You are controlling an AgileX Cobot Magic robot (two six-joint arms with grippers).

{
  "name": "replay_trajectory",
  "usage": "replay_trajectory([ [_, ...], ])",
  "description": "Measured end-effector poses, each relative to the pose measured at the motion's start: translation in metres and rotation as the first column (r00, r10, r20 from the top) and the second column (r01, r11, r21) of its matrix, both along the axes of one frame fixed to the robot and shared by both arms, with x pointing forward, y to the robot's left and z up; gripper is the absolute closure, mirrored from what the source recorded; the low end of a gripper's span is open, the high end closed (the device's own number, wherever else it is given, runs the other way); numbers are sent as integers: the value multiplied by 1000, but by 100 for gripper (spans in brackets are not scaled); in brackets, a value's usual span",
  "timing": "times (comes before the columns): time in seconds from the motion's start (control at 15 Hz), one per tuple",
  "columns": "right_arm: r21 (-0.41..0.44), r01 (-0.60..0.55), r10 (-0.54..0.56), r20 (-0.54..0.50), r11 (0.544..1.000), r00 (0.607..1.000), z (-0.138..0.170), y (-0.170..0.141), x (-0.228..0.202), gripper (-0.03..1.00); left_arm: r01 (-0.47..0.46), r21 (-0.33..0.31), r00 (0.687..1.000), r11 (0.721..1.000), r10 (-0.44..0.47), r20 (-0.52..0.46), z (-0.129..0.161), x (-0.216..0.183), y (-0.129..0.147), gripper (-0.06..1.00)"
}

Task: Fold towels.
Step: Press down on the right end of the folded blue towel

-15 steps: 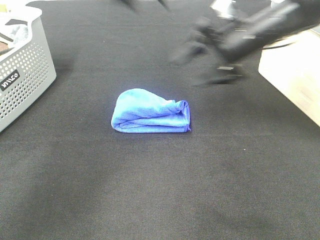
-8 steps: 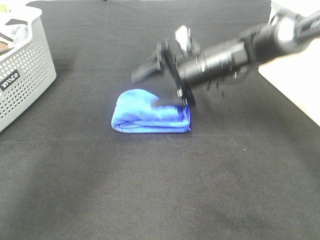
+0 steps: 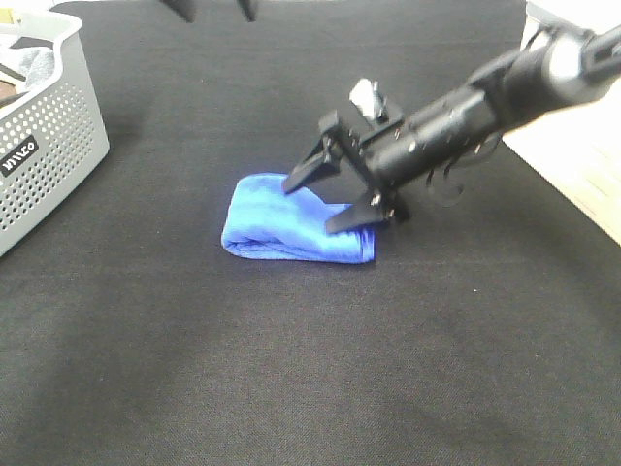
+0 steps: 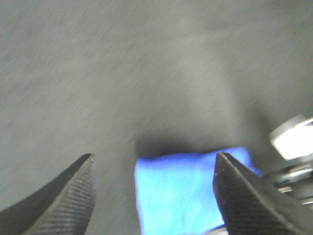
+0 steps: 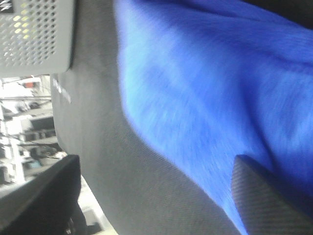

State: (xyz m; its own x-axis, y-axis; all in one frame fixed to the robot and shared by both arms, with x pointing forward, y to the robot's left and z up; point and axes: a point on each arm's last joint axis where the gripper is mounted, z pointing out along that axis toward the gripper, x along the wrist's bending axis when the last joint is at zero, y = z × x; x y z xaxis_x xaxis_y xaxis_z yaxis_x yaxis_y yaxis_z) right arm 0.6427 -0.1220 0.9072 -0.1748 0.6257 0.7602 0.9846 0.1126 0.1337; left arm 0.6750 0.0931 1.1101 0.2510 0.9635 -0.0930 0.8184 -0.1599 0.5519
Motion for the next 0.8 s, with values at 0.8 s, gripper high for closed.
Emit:
replay_trajectory([
  [0.8, -443, 12, 113, 255, 896, 960, 176, -55, -70, 19, -7, 113, 999, 994, 3, 43, 73, -132, 74, 30],
])
